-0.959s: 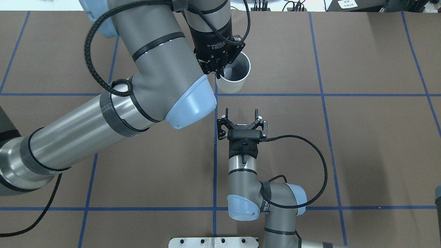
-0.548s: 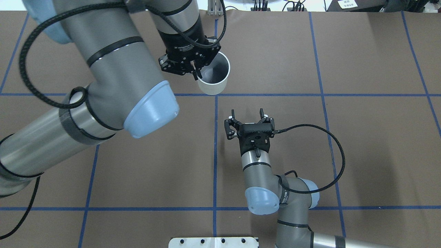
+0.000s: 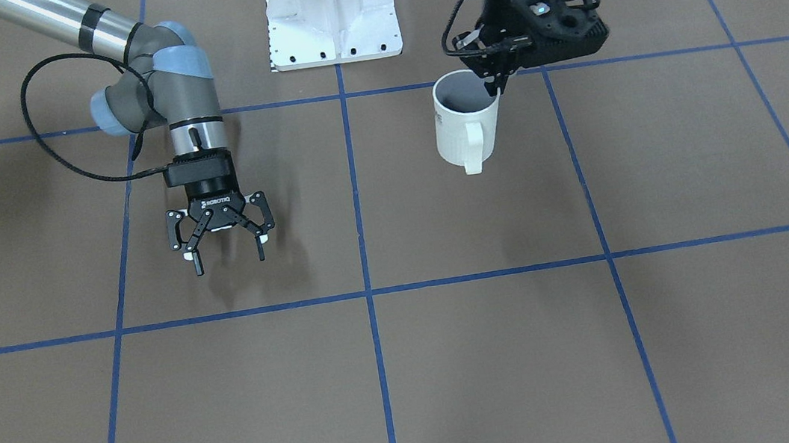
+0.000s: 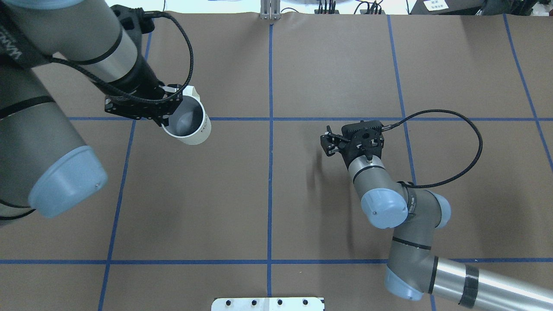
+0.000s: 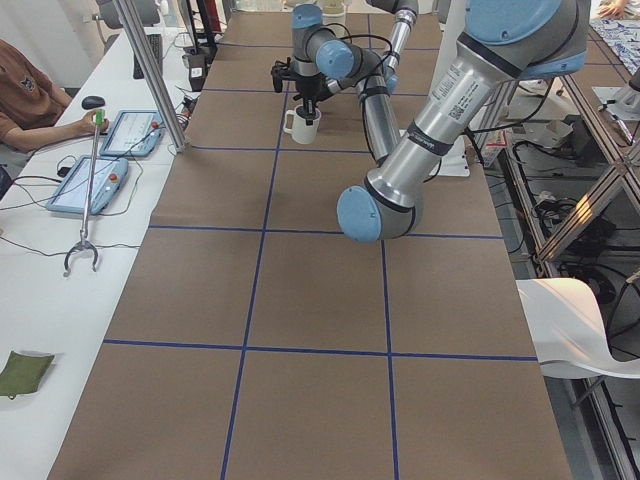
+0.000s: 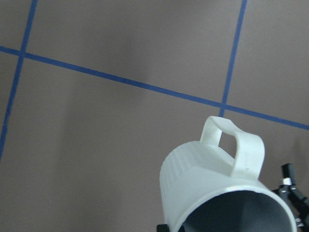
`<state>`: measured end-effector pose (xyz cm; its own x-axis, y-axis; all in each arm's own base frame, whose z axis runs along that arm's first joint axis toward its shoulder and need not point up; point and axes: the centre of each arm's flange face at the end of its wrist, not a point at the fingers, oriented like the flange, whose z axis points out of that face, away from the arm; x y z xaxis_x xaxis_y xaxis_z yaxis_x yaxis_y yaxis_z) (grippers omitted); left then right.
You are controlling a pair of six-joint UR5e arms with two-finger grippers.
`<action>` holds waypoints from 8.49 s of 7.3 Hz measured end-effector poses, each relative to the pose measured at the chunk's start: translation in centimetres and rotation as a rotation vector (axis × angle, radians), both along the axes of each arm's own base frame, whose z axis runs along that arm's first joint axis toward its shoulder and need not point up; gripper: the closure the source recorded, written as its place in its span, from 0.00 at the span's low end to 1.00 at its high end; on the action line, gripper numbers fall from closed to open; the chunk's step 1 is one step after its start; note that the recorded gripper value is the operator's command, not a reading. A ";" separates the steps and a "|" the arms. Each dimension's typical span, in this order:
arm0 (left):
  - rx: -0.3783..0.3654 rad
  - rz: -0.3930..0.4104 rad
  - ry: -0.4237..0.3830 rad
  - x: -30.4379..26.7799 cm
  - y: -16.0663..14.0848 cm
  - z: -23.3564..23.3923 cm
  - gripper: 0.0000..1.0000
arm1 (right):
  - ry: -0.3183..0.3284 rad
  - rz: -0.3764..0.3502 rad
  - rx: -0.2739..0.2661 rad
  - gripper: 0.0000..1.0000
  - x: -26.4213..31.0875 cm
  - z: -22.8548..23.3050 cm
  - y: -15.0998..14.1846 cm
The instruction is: Left arm hands cup to right arm to dump lemon
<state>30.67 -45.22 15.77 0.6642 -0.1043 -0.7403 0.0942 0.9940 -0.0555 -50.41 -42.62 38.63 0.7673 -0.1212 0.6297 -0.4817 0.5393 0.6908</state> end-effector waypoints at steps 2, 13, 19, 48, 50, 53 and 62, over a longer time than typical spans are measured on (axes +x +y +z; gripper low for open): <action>0.080 0.086 -0.060 -3.9 -0.2 6.0 1.00 | 0.034 -0.106 -0.079 0.00 5.8 2.8 -4.3; 0.169 0.383 -0.095 -20.5 0.6 32.1 1.00 | -0.101 -0.502 -0.497 0.00 45.2 19.5 -6.3; 0.106 0.272 -0.034 -18.5 -2.1 38.3 1.00 | -0.054 -0.599 -0.516 0.00 48.9 24.7 -0.5; 0.218 0.162 -0.101 -32.9 -3.9 41.6 0.00 | 0.099 -0.650 -0.553 0.00 58.5 17.0 -1.6; 0.220 0.164 -0.083 -32.8 -3.9 41.5 0.00 | 0.098 -0.651 -0.550 0.00 58.5 16.7 -1.8; 0.225 0.166 -0.056 -32.6 -3.7 41.2 0.00 | 0.101 -0.650 -0.538 0.00 58.5 16.2 -2.3; 0.234 0.166 -0.056 -32.6 -3.7 41.1 0.00 | 0.107 -0.649 -0.520 0.00 58.5 15.3 -2.7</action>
<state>-1.91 -48.96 56.85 0.6983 0.1785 -0.6932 -0.0747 0.9813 0.1773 8.07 -45.30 53.95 0.7042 -0.2733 0.6553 0.0879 0.9494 0.3014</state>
